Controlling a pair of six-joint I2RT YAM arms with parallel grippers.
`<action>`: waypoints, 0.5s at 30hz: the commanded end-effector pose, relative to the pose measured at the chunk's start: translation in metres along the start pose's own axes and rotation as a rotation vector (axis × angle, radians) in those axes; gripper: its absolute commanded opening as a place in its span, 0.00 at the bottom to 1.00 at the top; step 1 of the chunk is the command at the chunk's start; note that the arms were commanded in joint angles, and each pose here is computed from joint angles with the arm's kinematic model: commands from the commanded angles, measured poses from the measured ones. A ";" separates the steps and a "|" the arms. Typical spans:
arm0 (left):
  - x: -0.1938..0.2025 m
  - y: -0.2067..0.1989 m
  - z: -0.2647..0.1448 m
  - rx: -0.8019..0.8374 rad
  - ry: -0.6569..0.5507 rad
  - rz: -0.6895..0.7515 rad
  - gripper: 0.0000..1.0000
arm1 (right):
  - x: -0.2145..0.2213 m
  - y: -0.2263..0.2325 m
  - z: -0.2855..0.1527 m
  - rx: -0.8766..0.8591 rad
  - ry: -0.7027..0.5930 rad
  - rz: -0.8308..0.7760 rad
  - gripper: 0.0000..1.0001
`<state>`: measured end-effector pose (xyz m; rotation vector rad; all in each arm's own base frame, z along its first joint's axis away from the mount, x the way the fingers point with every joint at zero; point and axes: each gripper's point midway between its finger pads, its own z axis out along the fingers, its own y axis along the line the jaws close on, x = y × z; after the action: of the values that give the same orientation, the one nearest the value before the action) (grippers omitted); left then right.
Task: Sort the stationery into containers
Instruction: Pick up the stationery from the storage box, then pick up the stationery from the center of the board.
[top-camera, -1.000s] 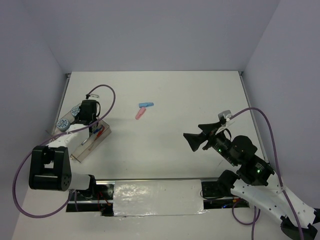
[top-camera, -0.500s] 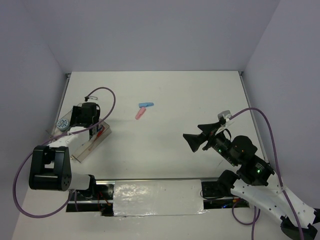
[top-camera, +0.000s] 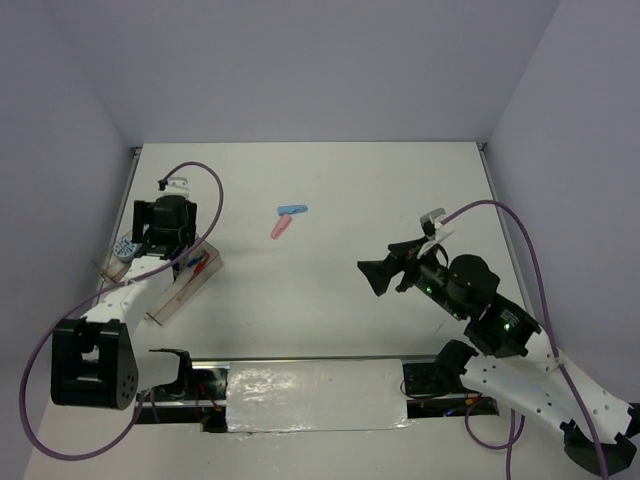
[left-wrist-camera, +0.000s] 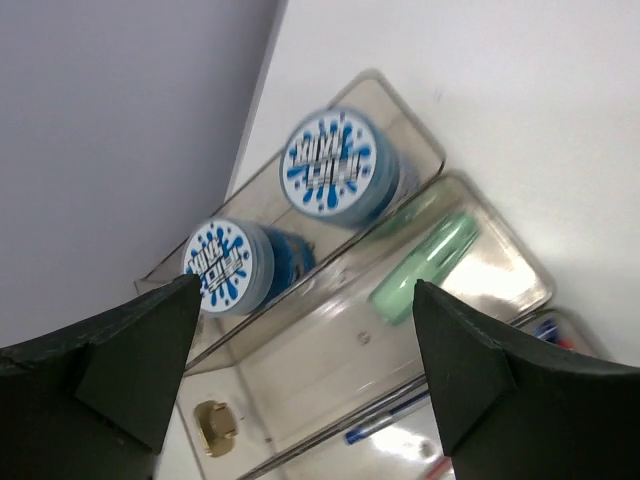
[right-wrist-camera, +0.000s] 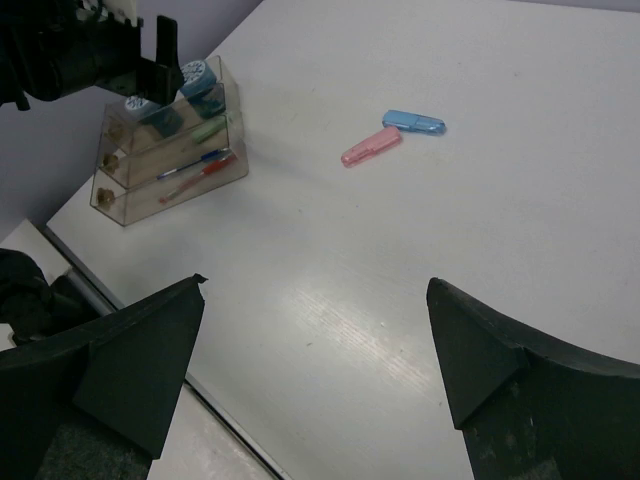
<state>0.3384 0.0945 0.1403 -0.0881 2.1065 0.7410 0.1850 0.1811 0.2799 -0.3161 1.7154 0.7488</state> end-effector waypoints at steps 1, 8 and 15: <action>-0.060 0.014 -0.023 -0.018 -0.142 -0.240 0.99 | -0.032 0.011 0.014 0.005 -0.006 0.008 1.00; -0.104 -0.029 -0.056 0.335 -0.088 -0.379 0.99 | -0.085 0.033 0.030 -0.011 0.014 -0.023 1.00; -0.115 -0.055 -0.068 0.488 -0.108 -0.544 0.99 | -0.098 0.031 0.027 0.002 -0.004 -0.075 1.00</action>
<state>0.3730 0.0170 0.2247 -0.3089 1.9831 0.1159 0.2160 0.2119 0.3702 -0.3561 1.7140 0.7263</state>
